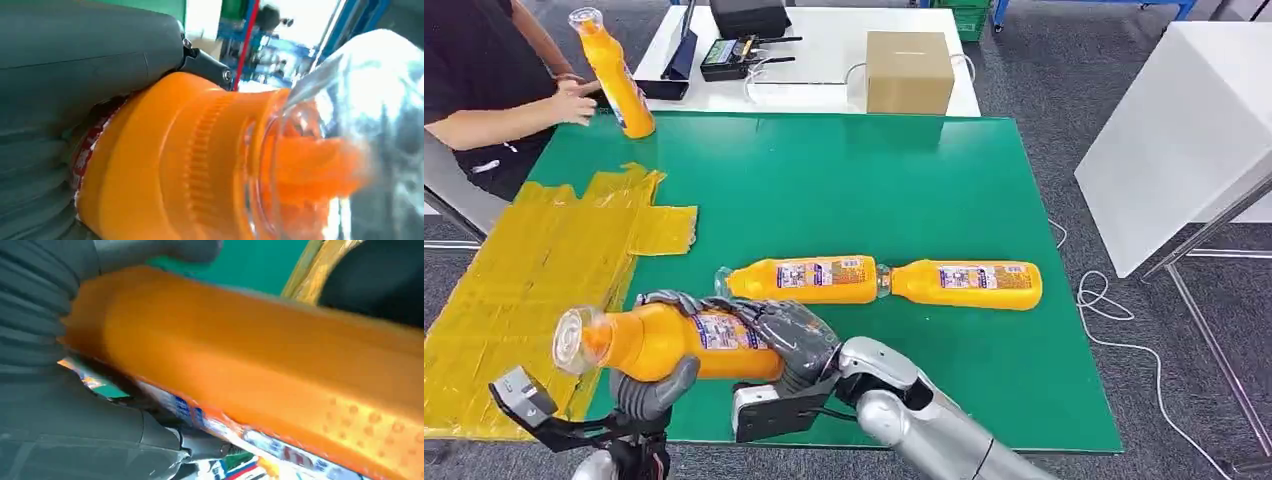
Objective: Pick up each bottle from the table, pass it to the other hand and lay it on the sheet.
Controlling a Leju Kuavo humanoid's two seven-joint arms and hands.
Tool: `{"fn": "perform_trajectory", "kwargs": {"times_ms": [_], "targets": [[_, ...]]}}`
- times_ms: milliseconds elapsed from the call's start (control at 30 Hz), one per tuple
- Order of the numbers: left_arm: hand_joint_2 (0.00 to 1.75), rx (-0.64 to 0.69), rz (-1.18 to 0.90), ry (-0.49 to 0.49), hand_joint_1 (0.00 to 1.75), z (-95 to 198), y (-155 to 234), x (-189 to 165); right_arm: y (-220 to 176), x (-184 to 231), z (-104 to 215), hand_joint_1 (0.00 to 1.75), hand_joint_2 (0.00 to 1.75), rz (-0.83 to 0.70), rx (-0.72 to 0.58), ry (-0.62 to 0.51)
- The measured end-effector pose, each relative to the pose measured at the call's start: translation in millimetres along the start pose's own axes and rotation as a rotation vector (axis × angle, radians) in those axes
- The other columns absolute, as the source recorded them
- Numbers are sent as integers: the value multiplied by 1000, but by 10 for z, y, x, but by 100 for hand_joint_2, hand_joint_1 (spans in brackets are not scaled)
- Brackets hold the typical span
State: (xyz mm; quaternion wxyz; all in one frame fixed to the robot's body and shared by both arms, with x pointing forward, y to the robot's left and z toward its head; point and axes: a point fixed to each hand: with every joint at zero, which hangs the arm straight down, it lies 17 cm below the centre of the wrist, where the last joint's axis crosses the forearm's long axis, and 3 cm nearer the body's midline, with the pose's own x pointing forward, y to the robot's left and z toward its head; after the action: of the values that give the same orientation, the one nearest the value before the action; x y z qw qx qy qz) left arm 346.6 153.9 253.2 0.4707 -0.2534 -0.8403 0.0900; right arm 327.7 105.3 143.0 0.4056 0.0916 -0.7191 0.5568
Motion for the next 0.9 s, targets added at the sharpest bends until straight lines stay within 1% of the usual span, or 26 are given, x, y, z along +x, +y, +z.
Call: {"fn": "perform_trajectory", "kwargs": {"times_ms": [33,100,167,200,333,367,400,467,500,533,600,667,767,833,900], "targets": [[175,13,-75,-28,175,-40,39,40,-45,-34,6,0,0,-3,-19,13],[175,57,-319,-116,175,-140,131,181,-179,-83,12,0,0,-11,-64,31],[175,125,-523,-226,175,-272,293,442,-302,-172,48,0,0,-20,-94,55],[175,167,-658,-285,175,-322,381,596,-358,-223,75,0,0,-28,-109,67],[175,284,-1169,-468,175,-382,538,1045,-564,-307,130,0,0,-49,-145,82],[175,299,-1261,-502,175,-384,549,1120,-612,-318,142,0,0,-53,-154,83],[175,315,-1291,-515,175,-388,589,1172,-652,-325,152,0,0,-55,-162,84],[175,334,-1314,-523,175,-395,645,1224,-700,-334,165,0,0,-56,-171,84],[175,345,-1363,-528,175,-396,662,1248,-718,-332,168,0,0,-58,-174,83],[175,347,-1451,-534,175,-402,662,1261,-733,-328,168,0,0,-62,-175,82],[175,296,-1697,-522,175,-458,675,1184,-774,-329,173,0,0,-72,-177,81],[175,255,-1858,-450,175,-513,838,1022,-815,-335,173,0,0,-75,-174,82],[175,182,-2026,-305,175,-529,1210,666,-863,-341,177,0,0,-78,-163,78],[175,130,-2071,-239,175,-486,1417,476,-902,-348,178,0,0,-72,-163,77],[175,100,-2088,-205,175,-453,1528,378,-921,-363,186,0,0,-67,-162,79]]}}
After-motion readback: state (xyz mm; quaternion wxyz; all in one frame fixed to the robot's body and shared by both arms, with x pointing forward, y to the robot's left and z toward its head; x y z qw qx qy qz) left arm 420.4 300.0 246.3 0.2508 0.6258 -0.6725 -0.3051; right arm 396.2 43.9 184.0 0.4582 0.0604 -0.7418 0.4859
